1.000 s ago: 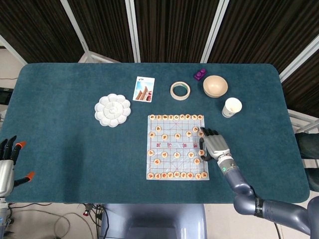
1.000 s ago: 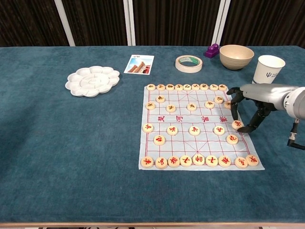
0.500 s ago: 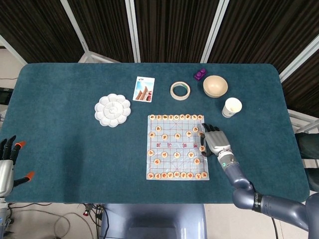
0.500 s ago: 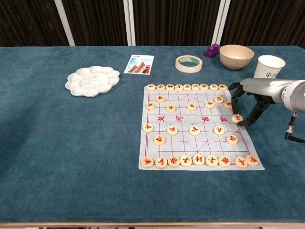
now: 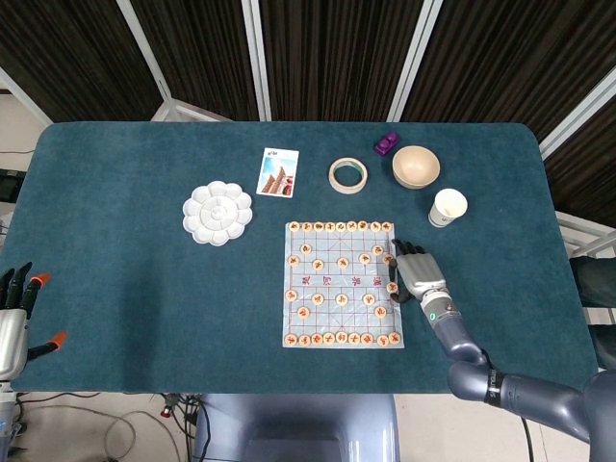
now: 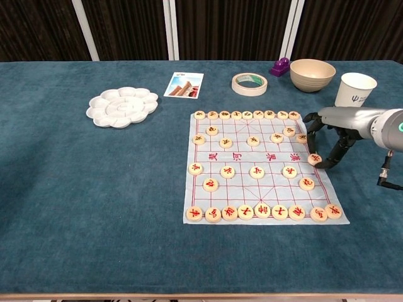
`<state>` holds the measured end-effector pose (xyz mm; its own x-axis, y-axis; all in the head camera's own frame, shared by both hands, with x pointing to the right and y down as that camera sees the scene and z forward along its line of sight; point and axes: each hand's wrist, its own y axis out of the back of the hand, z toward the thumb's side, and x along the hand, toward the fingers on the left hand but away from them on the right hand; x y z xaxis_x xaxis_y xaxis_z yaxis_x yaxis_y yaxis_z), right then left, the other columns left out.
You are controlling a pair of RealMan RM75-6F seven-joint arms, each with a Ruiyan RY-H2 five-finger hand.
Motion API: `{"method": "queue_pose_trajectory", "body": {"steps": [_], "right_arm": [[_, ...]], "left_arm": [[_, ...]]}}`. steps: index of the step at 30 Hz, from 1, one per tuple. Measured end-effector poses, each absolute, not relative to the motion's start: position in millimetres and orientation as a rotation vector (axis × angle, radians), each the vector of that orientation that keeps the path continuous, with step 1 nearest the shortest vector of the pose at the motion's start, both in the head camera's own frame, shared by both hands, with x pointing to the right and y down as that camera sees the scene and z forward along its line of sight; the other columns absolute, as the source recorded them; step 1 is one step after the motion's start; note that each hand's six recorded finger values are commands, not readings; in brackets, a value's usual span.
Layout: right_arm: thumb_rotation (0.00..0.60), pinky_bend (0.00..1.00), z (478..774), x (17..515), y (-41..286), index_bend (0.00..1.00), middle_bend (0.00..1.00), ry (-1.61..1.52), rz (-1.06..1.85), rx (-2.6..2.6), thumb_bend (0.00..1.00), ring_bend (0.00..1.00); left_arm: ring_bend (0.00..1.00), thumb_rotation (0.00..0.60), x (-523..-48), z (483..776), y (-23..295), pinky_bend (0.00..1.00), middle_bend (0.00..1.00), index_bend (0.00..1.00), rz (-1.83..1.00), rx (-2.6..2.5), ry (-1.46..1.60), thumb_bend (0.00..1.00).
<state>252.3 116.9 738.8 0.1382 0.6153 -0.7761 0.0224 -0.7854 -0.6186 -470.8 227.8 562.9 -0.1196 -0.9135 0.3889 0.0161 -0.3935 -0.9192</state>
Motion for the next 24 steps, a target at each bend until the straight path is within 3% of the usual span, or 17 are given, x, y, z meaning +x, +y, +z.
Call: {"method": "queue_pose_trajectory", "body": {"steps": [24], "right_arm": [[0.6, 0.14, 743.0, 253.3, 117.8, 0.51, 0.01, -0.605, 1.711, -1.959, 0.35, 0.07]], "left_arm": [[0.0, 0.6, -469.4, 565.7, 228.4, 0.0, 0.02, 0.18, -1.615, -1.416, 1.033, 0.0]]}}
